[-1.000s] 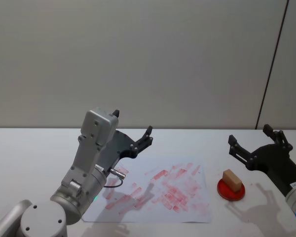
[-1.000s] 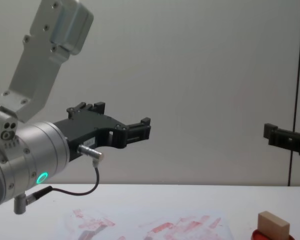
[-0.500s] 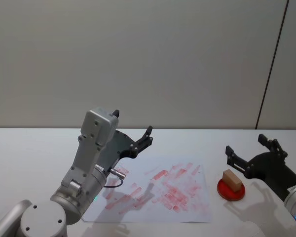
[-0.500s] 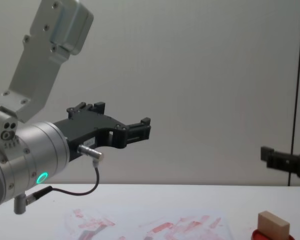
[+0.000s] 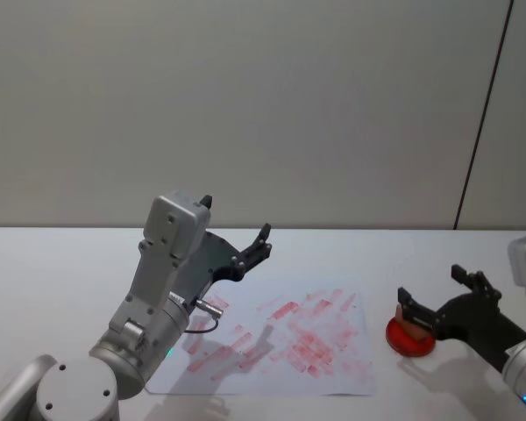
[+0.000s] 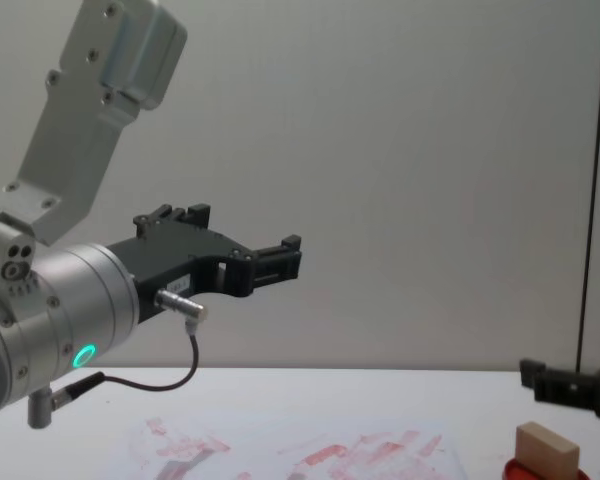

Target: Use the one hand to pick up the stamp and affix it onto the A4 paper.

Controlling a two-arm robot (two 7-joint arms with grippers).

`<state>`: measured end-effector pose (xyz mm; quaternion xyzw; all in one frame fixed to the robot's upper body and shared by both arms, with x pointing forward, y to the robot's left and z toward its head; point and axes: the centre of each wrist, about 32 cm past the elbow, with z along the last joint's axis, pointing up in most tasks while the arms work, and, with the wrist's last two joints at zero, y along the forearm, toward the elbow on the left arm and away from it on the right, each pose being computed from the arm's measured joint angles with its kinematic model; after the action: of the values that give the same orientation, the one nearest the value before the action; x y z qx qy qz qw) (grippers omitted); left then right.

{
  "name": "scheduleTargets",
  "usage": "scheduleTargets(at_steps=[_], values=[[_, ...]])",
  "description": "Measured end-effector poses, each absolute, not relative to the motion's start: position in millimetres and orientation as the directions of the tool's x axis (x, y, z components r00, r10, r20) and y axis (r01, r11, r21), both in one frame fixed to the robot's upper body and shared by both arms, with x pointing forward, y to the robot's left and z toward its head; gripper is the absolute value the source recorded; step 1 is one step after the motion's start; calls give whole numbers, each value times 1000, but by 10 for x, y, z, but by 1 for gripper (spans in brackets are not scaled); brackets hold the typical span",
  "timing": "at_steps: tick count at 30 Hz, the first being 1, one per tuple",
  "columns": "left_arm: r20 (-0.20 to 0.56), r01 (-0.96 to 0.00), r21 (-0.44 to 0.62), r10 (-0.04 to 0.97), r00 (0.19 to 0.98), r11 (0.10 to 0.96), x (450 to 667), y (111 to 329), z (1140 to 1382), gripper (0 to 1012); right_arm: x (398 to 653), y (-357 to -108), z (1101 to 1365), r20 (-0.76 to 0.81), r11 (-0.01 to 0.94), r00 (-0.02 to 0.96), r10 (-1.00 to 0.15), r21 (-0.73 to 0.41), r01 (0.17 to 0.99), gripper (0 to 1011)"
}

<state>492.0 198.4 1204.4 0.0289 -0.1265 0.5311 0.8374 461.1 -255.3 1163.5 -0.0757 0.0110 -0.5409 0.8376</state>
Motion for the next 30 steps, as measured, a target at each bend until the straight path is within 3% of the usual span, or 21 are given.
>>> scheduleTargets(at_steps=[22, 30], values=[[242, -897, -86, 882, 404, 434, 4920, 1984, 12044, 1002, 4732, -2533, 11406, 55, 417, 446, -893, -268, 868, 995], [242, -897, -86, 882, 404, 434, 4920, 1984, 12044, 1002, 4764, -2516, 11367, 53, 417, 450, -891, -293, 860, 806]])
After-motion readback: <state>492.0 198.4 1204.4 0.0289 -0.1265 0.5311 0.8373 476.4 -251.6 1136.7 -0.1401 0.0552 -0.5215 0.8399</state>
